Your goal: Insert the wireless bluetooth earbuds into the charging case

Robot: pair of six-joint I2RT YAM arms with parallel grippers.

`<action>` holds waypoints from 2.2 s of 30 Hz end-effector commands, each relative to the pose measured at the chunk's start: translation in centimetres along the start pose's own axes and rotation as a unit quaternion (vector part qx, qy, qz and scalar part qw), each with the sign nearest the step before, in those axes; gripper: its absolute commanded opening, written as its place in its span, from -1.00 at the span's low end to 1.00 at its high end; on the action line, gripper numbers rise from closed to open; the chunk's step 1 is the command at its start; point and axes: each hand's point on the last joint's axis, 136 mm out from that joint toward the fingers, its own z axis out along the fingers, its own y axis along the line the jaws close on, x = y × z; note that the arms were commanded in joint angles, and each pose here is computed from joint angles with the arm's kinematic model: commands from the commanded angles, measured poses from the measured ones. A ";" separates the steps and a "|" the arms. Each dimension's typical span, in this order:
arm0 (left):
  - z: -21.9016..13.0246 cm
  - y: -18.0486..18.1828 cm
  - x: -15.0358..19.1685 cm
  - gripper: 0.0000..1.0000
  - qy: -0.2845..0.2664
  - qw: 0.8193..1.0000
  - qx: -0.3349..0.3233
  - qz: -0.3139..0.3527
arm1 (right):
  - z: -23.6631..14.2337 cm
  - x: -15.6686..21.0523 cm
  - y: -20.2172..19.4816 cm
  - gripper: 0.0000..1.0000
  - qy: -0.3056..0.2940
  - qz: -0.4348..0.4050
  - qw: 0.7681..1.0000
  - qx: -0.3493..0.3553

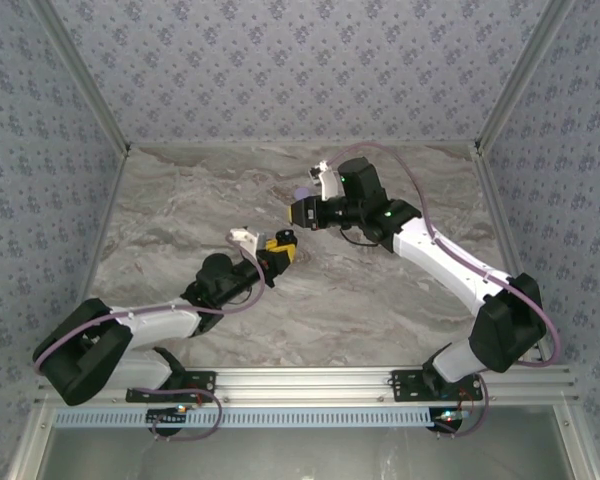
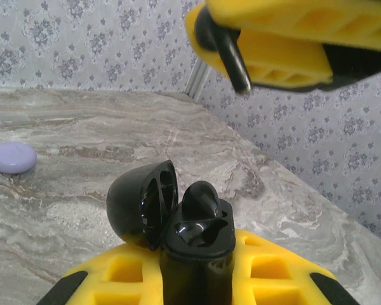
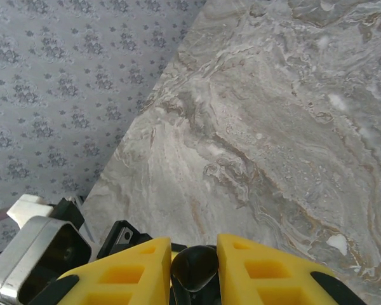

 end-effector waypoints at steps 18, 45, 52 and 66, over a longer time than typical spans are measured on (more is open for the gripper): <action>0.5 -1.9 -4.9 -0.69 -0.055 0.998 0.010 -0.007 | -0.7 -0.9 3.7 -0.49 -0.011 -0.049 0.998 -0.046; 0.0 -2.3 -5.8 -0.69 -0.062 0.998 0.013 -0.012 | -0.4 -0.4 3.8 -0.49 -0.002 -0.062 0.997 -0.039; 0.3 -1.2 -4.8 -0.69 -0.039 0.999 -0.015 -0.018 | -0.8 -1.0 3.6 -0.52 -0.015 -0.063 0.998 -0.023; -1.7 2.7 -1.1 -0.68 0.063 0.989 -0.131 0.006 | -2.6 4.6 -8.5 -0.51 0.061 -0.005 0.978 0.202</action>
